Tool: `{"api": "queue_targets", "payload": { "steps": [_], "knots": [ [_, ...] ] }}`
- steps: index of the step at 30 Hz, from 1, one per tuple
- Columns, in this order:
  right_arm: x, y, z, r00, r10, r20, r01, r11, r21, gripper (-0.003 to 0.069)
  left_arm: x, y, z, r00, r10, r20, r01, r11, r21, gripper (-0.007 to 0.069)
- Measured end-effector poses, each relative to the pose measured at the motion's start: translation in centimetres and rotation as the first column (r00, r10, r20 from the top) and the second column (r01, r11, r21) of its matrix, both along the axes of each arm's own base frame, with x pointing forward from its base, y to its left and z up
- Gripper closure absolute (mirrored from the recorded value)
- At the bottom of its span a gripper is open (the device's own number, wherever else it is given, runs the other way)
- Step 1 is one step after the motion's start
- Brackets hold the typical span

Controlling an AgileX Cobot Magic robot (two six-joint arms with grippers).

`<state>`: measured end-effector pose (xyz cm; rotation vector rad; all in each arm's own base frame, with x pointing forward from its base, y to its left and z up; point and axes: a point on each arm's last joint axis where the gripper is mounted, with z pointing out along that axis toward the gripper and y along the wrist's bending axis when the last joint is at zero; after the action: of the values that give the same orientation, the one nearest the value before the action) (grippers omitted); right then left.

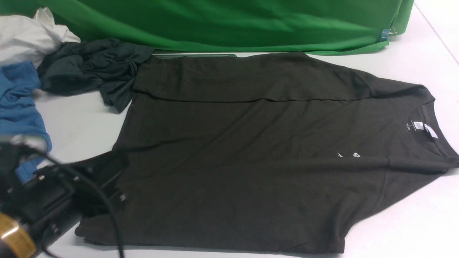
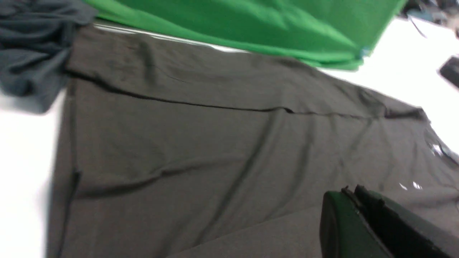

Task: Fold a long-sleeved shirt on a white desktop.
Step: 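Grasp the left edge of the dark T-shirt lying flat on the table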

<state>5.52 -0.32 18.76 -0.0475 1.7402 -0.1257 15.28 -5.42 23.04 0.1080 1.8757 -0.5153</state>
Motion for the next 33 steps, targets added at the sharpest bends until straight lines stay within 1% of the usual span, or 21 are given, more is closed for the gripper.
{"api": "queue_targets", "payload": {
  "steps": [2,4,5,7,8,9,10,11,13,17,21,22,23,24,25,27,29,33],
  "knots": [
    [0.0,0.0,0.0,1.000,0.000,0.000,0.000,1.000,0.000,0.0418,0.5,-0.2,-0.1,1.000,-0.009,-0.014,0.009,1.000,0.017,0.0563],
    [0.0,0.0,0.0,1.000,0.000,0.000,0.000,1.000,0.000,0.0418,0.9,-0.1,-0.3,0.999,0.004,-0.033,-0.003,0.999,0.032,0.0563],
    [0.0,0.0,0.0,1.000,0.000,0.000,0.000,1.000,0.000,0.0418,1.4,0.1,-0.3,0.998,0.039,-0.054,-0.036,0.998,0.048,0.0563],
    [0.0,0.0,0.0,1.000,0.000,0.000,0.000,1.000,0.000,0.0418,2.1,0.5,-0.2,0.990,0.099,-0.099,-0.087,0.989,0.121,0.0563],
    [0.0,0.0,0.0,1.000,0.000,0.000,0.000,1.000,0.000,0.0418,2.5,0.6,0.0,0.986,0.115,-0.124,-0.091,0.979,0.184,0.0563],
    [0.0,0.0,0.0,1.000,0.000,0.000,0.000,1.000,-0.005,0.0418,3.1,0.5,0.6,0.984,0.104,-0.148,-0.060,0.960,0.273,0.0563],
    [0.0,0.0,0.0,1.000,0.000,0.001,0.000,1.000,-0.005,0.0418,3.4,0.3,1.1,0.981,0.082,-0.175,-0.020,0.943,0.331,0.0563],
    [0.0,0.0,0.0,1.000,0.000,0.000,0.000,1.000,-0.005,0.0418,3.4,0.2,1.2,0.978,0.066,-0.200,0.011,0.933,0.361,0.0563],
    [0.0,0.0,0.0,1.000,0.000,0.000,0.000,1.000,0.000,0.0418,3.9,-0.4,2.5,0.968,0.013,-0.250,0.094,0.907,0.410,0.0563],
    [0.0,0.0,0.0,1.000,0.000,0.002,0.000,1.000,0.000,0.0418,3.7,-1.1,4.7,0.924,-0.080,-0.374,0.245,0.875,0.417,0.0563],
    [0.0,0.0,0.0,1.000,0.000,0.003,0.000,1.000,0.000,0.0418,3.3,-1.5,4.7,0.863,-0.125,-0.489,0.352,0.843,0.406,0.0563],
    [0.0,0.0,0.0,1.000,0.000,0.003,0.000,1.000,0.000,0.0418,3.3,-1.5,4.7,0.860,-0.128,-0.494,0.358,0.842,0.405,0.0563],
    [0.0,0.0,0.0,1.000,0.000,0.003,0.000,1.000,0.000,0.0418,3.2,-1.7,4.1,0.822,-0.152,-0.549,0.411,0.826,0.386,0.0563],
    [0.0,0.0,0.0,1.000,0.000,0.003,0.000,1.000,0.000,0.0418,3.3,-1.8,4.0,0.815,-0.159,-0.557,0.423,0.820,0.386,0.0563],
    [0.0,0.0,0.0,1.000,0.000,0.003,0.000,1.000,0.000,0.0418,3.2,-2.1,3.2,0.765,-0.199,-0.612,0.493,0.793,0.358,0.0563],
    [0.0,0.0,0.0,1.000,0.000,0.003,0.000,1.000,0.000,0.0418,3.3,-2.6,2.4,0.710,-0.248,-0.659,0.566,0.758,0.324,0.0563],
    [0.0,0.0,0.0,1.000,0.000,0.003,0.000,1.000,0.000,0.0418,3.6,-2.7,2.1,0.702,-0.266,-0.660,0.586,0.743,0.324,0.0563],
    [0.0,0.0,0.0,1.000,0.000,0.003,0.000,1.000,0.000,0.0418,4.8,-2.9,2.1,0.764,-0.248,-0.596,0.528,0.771,0.355,0.0563]
  ]
}}
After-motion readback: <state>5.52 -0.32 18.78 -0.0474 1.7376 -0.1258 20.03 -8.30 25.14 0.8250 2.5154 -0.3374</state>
